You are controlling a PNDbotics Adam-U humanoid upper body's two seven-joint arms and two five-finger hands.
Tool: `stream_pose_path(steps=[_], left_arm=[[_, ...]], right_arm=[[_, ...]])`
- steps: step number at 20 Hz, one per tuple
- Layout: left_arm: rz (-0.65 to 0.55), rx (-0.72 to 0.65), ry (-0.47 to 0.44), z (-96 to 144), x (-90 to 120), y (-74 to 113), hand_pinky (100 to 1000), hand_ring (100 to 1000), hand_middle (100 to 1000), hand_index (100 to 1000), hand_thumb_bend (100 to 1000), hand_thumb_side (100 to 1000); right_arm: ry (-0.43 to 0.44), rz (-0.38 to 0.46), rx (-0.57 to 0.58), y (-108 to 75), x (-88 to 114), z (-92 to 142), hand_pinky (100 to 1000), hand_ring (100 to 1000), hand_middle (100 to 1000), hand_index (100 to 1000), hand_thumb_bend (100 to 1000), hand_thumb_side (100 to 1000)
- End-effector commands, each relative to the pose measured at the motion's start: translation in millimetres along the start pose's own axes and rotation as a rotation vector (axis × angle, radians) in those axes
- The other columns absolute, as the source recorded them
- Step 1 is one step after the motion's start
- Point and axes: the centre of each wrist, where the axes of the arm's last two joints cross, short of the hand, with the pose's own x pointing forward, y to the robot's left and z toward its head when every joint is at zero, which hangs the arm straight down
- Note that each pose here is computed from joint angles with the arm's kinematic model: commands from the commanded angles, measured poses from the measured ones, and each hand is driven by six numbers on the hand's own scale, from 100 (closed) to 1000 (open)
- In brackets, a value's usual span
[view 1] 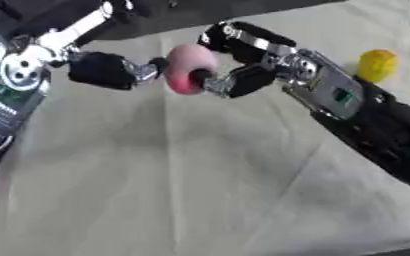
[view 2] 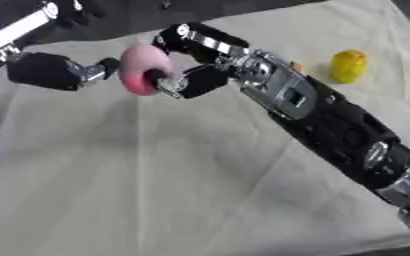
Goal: Pick up the objects with one hand, pass them to the other hand, and then place them into the box on the other side of the table.
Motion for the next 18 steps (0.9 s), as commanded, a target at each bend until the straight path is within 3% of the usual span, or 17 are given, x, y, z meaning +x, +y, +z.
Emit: stream_pose_path(steps=[1, 2, 3, 13, 18], left_arm=[[-0.018, -0.009, -0.022, -1.3, 7.1, 6.5, 879, 866, 885, 882, 395, 506], [-0.019, -0.019, -0.027, -2.1, 8.5, 5.4, 880, 866, 884, 882, 399, 514], [-0.018, -0.029, -0.031, -2.8, 9.5, 4.5, 880, 866, 885, 882, 402, 534], [-0.033, -0.111, -0.033, -8.2, 10.8, -1.0, 885, 871, 885, 880, 467, 655], [-0.026, -0.139, -0.029, -9.1, 9.4, -1.8, 877, 866, 875, 859, 410, 615]], right_arm=[[-0.037, 0.023, -0.002, -5.1, 11.6, -5.7, 912, 515, 325, 518, 100, 170], [-0.037, 0.021, -0.001, -4.3, 11.6, -6.4, 911, 515, 325, 518, 100, 137], [-0.037, 0.021, 0.001, -3.6, 11.6, -7.0, 911, 515, 325, 518, 100, 171], [-0.051, 0.021, -0.005, -2.3, 13.9, -9.1, 908, 509, 324, 517, 100, 167], [-0.056, 0.029, -0.006, -3.1, 14.7, -8.6, 908, 509, 324, 517, 100, 164]])
